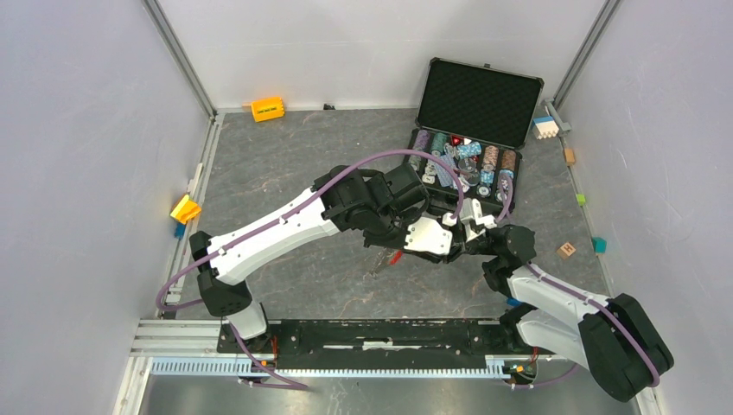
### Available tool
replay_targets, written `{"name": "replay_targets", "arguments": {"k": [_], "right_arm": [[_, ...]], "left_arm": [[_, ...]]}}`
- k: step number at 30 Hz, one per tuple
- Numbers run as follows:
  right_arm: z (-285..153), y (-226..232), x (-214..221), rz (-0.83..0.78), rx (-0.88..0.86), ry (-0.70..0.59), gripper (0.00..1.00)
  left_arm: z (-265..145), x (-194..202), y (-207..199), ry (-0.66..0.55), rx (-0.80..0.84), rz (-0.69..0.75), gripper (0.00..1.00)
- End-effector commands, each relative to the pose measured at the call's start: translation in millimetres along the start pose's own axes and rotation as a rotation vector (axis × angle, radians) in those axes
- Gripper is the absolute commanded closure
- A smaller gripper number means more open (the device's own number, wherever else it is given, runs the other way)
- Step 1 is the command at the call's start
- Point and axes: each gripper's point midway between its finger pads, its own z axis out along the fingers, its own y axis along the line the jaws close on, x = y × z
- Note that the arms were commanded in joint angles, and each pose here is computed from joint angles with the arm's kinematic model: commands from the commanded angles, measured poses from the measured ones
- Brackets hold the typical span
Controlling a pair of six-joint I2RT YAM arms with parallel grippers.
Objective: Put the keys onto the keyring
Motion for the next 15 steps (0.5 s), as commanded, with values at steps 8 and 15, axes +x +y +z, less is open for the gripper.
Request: {"name": "replay_targets", "arguments": {"k": [8,15], "right_arm": [[8.0,-9.5,-8.3,-0.036,0.019,-0.016,0.69],[10.7,-6.8,-8.3,-0.031,0.006,-0.016,0.71]], "left_arm": [[-10.7,-21.2,5.0,-0.1,-0.018,-0.044,0.98],[-6.8,-21.4,5.2,-0.093,-0.011,-0.053,0.98]]}}
